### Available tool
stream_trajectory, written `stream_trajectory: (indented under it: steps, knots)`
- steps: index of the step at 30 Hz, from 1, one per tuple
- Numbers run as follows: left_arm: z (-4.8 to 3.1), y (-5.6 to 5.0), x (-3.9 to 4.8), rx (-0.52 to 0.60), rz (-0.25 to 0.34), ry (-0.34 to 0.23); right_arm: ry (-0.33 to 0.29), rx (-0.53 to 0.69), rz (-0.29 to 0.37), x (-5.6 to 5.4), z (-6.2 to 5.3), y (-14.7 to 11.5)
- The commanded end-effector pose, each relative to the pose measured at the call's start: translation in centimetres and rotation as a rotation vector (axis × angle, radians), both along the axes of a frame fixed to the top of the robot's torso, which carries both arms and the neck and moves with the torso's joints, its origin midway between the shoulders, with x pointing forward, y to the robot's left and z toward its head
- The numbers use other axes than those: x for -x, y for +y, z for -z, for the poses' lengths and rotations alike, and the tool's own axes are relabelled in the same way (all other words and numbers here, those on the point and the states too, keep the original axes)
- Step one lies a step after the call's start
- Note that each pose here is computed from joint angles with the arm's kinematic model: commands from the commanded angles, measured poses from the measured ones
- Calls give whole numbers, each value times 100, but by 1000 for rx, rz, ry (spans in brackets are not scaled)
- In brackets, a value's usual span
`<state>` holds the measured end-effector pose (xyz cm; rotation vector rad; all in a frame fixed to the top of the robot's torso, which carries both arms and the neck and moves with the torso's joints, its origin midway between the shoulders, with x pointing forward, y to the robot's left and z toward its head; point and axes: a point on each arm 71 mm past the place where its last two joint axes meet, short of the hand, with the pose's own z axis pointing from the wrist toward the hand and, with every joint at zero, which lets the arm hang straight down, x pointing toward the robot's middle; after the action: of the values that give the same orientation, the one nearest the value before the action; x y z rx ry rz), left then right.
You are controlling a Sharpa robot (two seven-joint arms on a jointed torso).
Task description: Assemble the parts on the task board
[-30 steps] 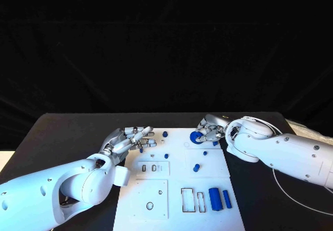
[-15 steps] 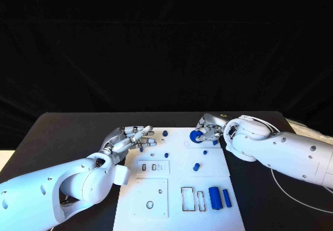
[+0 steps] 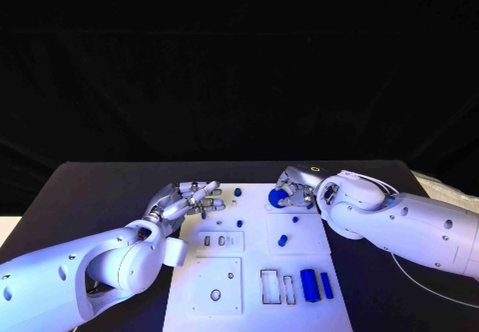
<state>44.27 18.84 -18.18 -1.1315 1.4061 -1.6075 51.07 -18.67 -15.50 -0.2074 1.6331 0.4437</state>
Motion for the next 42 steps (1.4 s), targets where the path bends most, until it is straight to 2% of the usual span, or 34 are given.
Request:
stream_trajectory:
  steps: [1,8,15,25,31,42]
  knots:
    - [-13,-19,2,11,16,-5,-51,-58,-24,44,-58,93]
    - [-12,-15,-1,11,15,-6,-86,-114,-72,105,-140,355]
    - [-12,-4,-3,9,11,-6,-73,-120,-134,143,-145,663]
    - [-14,-8,1,10,12,-6,-38,-94,-173,104,-18,946]
    - [-15,-7,2,10,12,-6,-28,-70,-180,79,54,1010]
    - [-16,-8,4,10,12,-6,-10,-42,-189,66,119,1064]
